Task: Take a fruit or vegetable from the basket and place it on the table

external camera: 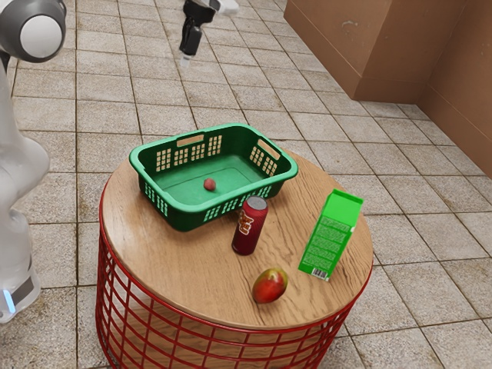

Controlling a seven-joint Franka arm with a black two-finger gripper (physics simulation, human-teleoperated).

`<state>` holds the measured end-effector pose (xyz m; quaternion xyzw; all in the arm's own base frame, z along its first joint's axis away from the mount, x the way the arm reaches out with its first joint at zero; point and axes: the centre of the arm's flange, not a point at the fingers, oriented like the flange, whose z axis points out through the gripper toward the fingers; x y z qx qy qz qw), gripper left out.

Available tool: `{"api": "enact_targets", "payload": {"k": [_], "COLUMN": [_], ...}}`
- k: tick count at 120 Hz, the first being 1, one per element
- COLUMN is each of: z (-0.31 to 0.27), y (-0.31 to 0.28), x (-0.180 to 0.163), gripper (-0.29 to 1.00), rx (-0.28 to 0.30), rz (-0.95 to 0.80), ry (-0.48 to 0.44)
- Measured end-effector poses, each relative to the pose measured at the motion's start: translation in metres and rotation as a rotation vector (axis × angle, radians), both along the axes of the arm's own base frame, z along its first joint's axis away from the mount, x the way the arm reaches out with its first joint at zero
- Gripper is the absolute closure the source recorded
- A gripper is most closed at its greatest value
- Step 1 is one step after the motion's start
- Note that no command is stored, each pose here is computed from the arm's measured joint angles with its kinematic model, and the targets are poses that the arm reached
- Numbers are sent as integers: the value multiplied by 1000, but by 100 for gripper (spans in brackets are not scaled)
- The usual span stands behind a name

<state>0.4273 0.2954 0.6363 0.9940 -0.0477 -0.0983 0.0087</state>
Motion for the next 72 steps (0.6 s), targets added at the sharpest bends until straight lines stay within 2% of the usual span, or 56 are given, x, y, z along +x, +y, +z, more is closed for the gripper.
{"api": "enact_targets", "payload": {"k": [22,33,36,42,48,56,64,72], "z": [15,39,55,118,147,142,99,46], "y": [12,29,30,12,-31,-94,-137,-159], "x": [10,2,-1,-3,13,47,82,119], "gripper": [0,0,0,0,0,0,0,0], "rx": [42,49,69,157,188,173,123,122], "rz": [-172,-201,-211,-271,-386,-552,-666,-705], "ry": [-120,-210,-240,-323,-357,-341,-285,-194]}}
